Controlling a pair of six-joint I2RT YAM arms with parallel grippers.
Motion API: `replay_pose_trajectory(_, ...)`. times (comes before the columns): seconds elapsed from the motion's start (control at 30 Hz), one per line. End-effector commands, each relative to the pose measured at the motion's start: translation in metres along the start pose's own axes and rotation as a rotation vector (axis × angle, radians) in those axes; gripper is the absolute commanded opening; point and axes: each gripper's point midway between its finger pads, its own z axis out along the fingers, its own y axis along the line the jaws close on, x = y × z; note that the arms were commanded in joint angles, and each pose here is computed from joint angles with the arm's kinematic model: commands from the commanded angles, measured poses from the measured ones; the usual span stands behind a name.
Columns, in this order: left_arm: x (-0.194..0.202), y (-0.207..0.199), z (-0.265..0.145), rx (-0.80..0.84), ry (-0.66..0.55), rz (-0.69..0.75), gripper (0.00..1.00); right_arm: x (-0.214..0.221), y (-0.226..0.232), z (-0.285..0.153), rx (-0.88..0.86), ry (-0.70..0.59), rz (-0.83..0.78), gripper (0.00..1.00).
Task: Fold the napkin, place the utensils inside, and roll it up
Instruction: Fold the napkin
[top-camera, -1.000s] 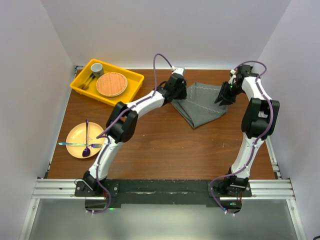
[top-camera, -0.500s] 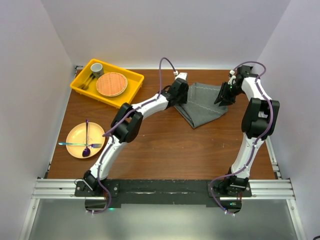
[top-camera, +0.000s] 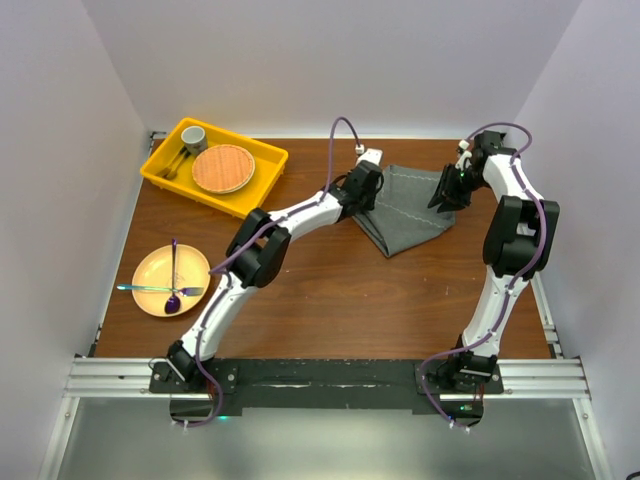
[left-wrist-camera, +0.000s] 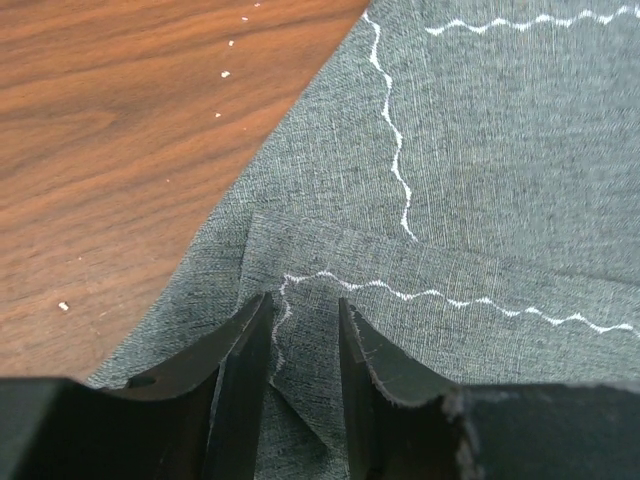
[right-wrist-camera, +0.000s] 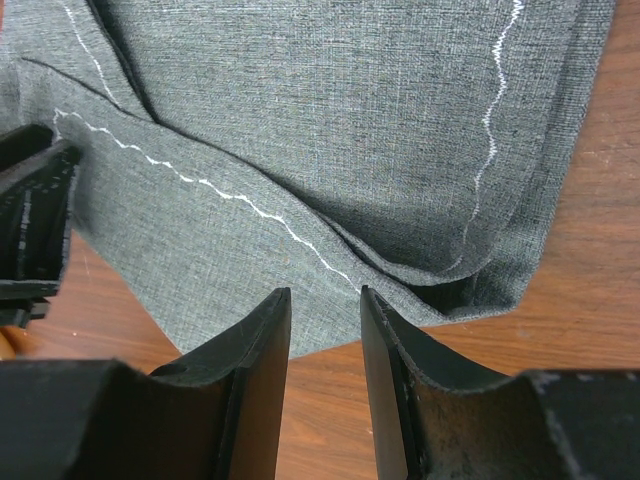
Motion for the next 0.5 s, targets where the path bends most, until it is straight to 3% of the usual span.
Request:
replay_pose_trajectory(0.0,-0.049,-0.013,-0.030,-0.012,-0.108,0.061,0.38,-0.005,0.015,-0.013,-0.051,-0.033,-0.036,0.38)
replay_pose_trajectory(0.17,-0.069,-0.018,-0.047,0.009,-0.137,0.033,0.38,-0.005,0.016,-0.010,-0.059,-0.031,-0.033,0.38)
replay_pose_trajectory(0.47,-0.103,-0.024,-0.076,0.102,-0.160,-0.066,0.51,-0.004,0.029,0.000,-0.096,-0.021,-0.051,0.38)
